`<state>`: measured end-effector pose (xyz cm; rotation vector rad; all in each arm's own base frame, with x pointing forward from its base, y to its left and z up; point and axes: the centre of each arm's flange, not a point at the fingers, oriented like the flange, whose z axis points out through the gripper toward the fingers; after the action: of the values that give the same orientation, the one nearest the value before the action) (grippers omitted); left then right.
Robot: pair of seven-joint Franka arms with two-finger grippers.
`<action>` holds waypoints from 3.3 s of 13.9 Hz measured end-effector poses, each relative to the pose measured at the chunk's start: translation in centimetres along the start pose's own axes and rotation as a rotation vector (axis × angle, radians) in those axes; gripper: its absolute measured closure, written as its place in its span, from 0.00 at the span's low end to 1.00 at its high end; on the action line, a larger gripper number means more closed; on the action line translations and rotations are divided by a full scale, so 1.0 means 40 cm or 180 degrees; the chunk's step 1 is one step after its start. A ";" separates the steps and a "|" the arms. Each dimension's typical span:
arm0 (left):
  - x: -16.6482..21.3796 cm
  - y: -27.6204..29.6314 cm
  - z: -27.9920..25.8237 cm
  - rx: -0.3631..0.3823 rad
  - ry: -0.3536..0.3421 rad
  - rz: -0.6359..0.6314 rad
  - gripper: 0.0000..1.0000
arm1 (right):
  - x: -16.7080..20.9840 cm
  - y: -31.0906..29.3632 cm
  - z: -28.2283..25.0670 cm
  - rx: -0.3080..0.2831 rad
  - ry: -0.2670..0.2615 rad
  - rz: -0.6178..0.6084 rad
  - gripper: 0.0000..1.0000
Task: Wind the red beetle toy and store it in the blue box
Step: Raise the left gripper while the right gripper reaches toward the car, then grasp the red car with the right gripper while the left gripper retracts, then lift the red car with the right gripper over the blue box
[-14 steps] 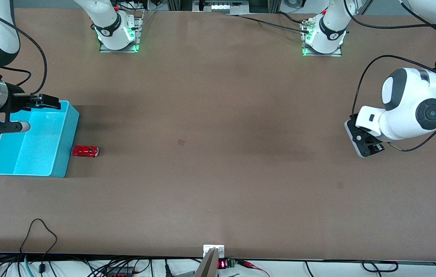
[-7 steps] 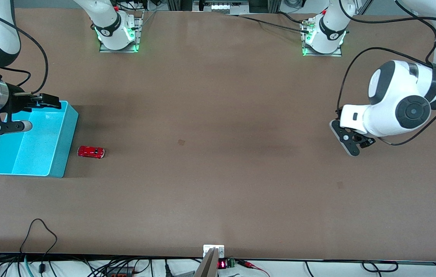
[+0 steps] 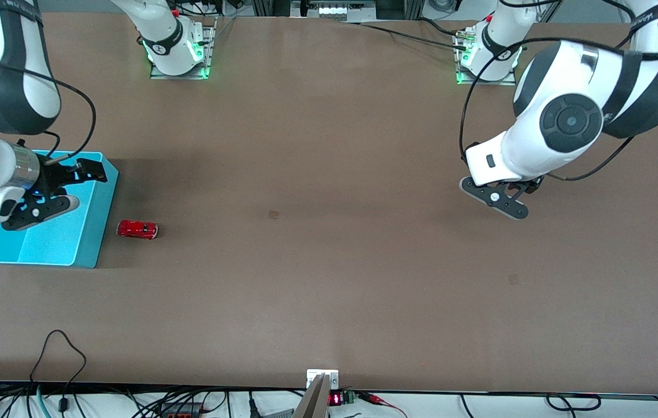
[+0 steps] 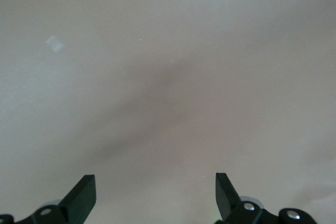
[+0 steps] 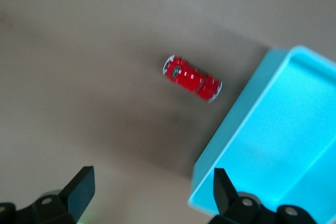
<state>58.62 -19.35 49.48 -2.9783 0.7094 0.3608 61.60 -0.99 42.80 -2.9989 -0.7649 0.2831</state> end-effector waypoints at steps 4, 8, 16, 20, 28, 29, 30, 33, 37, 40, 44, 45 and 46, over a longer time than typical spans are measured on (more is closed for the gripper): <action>-0.070 -0.033 -0.148 -0.0012 -0.0073 -0.0180 0.00 | -0.003 0.054 0.147 -0.0169 0.0071 -0.1251 0.00; -0.109 -0.084 -0.191 -0.0010 -0.0052 -0.0408 0.00 | 0.019 0.092 0.266 -0.0212 0.0079 -0.2322 0.00; -0.218 -0.283 -0.142 -0.0069 0.0558 -0.1286 0.00 | 0.080 0.075 0.419 -0.0178 0.0083 -0.2772 0.00; -0.238 -0.284 -0.152 -0.0087 0.0588 -0.1322 0.00 | 0.082 0.073 0.476 -0.0178 0.0094 -0.2769 0.00; -0.239 -0.280 -0.160 -0.0099 0.0629 -0.1317 0.00 | 0.087 0.054 0.585 -0.0347 0.0246 -0.2793 0.00; -0.239 -0.280 -0.160 -0.0099 0.0629 -0.1318 0.00 | 0.087 0.053 0.593 -0.0350 0.0249 -0.2793 0.00; -0.240 -0.281 -0.160 -0.0099 0.0628 -0.1320 0.00 | 0.088 0.053 0.602 -0.0348 0.0249 -0.2793 0.01; -0.240 -0.281 -0.160 -0.0100 0.0628 -0.1320 0.00 | 0.088 0.053 0.617 -0.0341 0.0247 -0.2794 0.28; -0.241 -0.284 -0.160 -0.0100 0.0628 -0.1326 0.00 | 0.092 0.050 0.613 -0.0362 0.0264 -0.2801 0.52; -0.241 -0.285 -0.160 -0.0101 0.0628 -0.1328 0.00 | 0.105 0.031 0.606 -0.0370 0.0297 -0.2723 0.52; -0.241 -0.286 -0.160 -0.0101 0.0628 -0.1329 0.00 | 0.150 -0.048 0.498 -0.0430 0.0452 -0.1986 0.52; -0.241 -0.286 -0.160 -0.0101 0.0628 -0.1329 0.00 | 0.153 -0.073 0.453 -0.0403 0.0456 -0.1671 0.52; -0.241 -0.286 -0.160 -0.0101 0.0628 -0.1329 0.00 | 0.148 -0.091 0.405 -0.0381 0.0452 -0.1357 0.52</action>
<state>56.77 -5.64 58.03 -3.1098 0.0781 0.0528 62.00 4.84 26.19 -2.8170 -1.4099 0.0079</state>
